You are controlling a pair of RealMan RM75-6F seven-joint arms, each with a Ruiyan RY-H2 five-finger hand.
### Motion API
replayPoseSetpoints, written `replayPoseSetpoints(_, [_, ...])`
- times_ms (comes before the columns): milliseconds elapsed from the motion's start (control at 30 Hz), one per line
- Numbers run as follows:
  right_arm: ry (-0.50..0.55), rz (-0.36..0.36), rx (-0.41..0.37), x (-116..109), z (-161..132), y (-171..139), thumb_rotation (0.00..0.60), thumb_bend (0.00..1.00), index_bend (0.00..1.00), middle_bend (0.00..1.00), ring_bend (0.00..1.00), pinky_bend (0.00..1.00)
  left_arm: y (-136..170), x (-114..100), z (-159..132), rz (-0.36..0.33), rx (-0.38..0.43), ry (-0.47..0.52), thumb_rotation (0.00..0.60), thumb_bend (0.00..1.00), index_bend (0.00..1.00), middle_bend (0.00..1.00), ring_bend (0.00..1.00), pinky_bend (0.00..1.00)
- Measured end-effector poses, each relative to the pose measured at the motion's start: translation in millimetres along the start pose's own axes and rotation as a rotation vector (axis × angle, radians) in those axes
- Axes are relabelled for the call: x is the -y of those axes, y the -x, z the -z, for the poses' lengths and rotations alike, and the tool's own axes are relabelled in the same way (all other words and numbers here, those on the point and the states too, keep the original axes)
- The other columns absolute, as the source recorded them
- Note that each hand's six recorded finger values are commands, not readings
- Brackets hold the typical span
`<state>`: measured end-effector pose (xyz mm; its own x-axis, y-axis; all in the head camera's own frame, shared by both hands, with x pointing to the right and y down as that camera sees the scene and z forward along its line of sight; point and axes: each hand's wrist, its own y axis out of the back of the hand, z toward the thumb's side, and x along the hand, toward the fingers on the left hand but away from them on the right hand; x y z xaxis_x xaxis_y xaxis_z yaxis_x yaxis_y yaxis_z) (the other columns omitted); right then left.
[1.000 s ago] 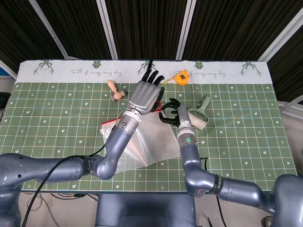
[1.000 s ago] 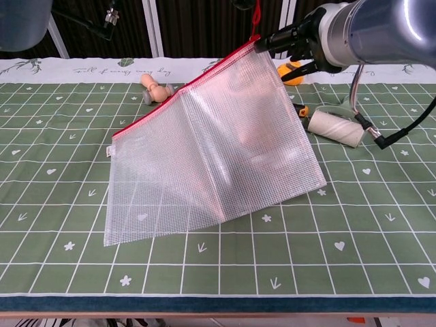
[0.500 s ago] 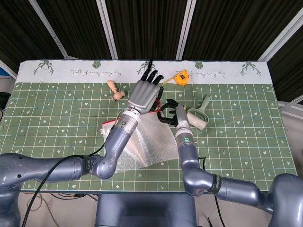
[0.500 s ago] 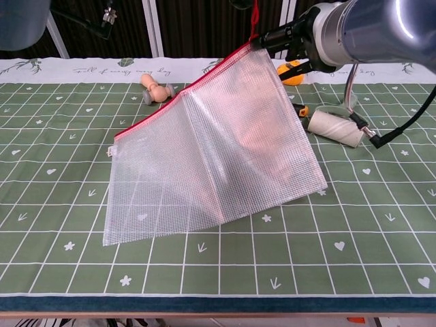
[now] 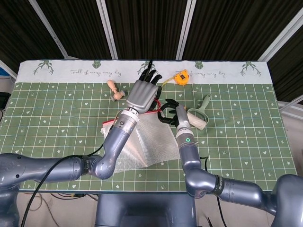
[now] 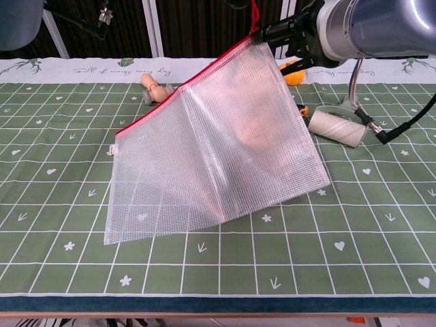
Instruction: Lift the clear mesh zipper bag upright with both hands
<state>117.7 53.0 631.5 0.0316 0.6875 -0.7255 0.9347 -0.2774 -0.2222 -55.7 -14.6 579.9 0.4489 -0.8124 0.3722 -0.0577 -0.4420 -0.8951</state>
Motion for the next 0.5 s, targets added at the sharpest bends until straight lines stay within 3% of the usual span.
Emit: replayPoseSetpoints(500, [0.058,-0.005,0.002,-4,-8,-4,0.6,0.59,0.64,0.2,0.04,0.23,10,6,17,0.015,-0.027,0.006,0.6,0.38,0.61,0.16,0.0,0.0])
